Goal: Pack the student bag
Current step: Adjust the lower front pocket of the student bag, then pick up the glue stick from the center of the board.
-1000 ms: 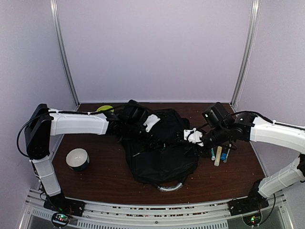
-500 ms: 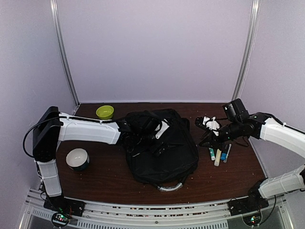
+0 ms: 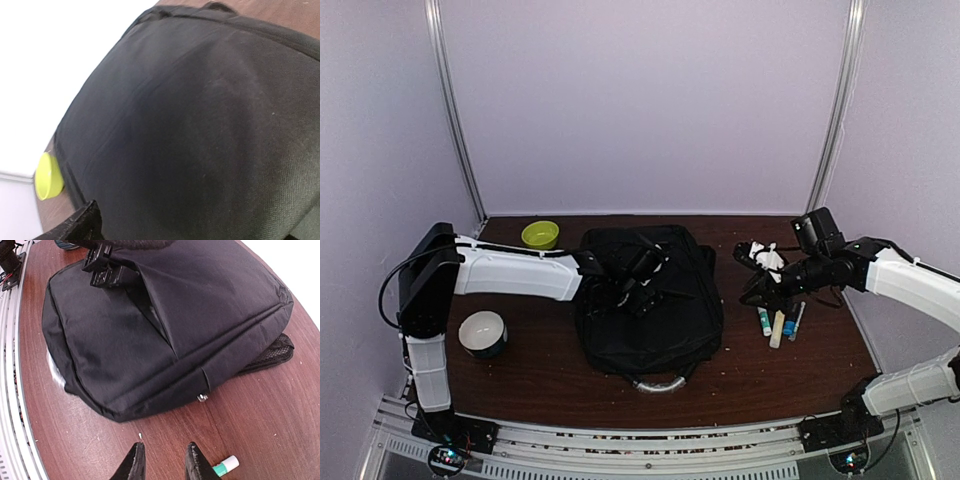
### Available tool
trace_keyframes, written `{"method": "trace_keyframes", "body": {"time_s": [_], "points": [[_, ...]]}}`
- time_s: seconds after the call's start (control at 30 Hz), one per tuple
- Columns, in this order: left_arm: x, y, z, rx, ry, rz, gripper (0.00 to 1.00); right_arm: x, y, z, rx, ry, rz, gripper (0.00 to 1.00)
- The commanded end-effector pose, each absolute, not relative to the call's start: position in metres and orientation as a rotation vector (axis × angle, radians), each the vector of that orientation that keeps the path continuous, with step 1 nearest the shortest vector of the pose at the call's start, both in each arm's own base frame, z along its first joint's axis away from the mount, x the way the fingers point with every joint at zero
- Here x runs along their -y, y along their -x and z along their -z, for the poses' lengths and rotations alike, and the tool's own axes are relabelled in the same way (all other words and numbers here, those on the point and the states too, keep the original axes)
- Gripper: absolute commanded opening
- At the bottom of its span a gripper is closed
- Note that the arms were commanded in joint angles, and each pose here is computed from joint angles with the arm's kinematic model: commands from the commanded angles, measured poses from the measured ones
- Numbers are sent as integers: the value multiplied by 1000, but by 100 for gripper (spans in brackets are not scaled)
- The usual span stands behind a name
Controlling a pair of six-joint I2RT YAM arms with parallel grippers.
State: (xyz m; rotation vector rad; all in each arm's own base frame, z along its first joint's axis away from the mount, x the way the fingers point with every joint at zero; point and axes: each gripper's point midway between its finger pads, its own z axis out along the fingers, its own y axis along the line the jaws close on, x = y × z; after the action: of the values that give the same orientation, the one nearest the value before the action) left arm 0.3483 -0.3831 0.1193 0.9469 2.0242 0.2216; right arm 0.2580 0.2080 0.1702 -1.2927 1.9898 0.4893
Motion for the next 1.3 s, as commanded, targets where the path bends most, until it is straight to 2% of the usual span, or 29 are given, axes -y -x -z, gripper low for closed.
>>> {"method": "trace_keyframes", "body": {"time_s": [0.0,0.23,0.5,0.87,1.27], "points": [[358,-365,-147,-1999,-804,-332,91,-196,-267,-172,-2017,1237,-422,29],[389,-328,-159,-1921,-1015,-18,97,-143,-286,-161,-2178,1138,-140,28],[387,-309,-183,-1897,-1033,113,98,-81,-295,-129,-2503,977,62,30],[376,-312,-196,-1945,-865,151,98,-72,-299,-78,-2778,895,-22,33],[367,-316,-209,-1952,-806,114,98,-102,-306,-73,-2774,1030,-206,35]]}}
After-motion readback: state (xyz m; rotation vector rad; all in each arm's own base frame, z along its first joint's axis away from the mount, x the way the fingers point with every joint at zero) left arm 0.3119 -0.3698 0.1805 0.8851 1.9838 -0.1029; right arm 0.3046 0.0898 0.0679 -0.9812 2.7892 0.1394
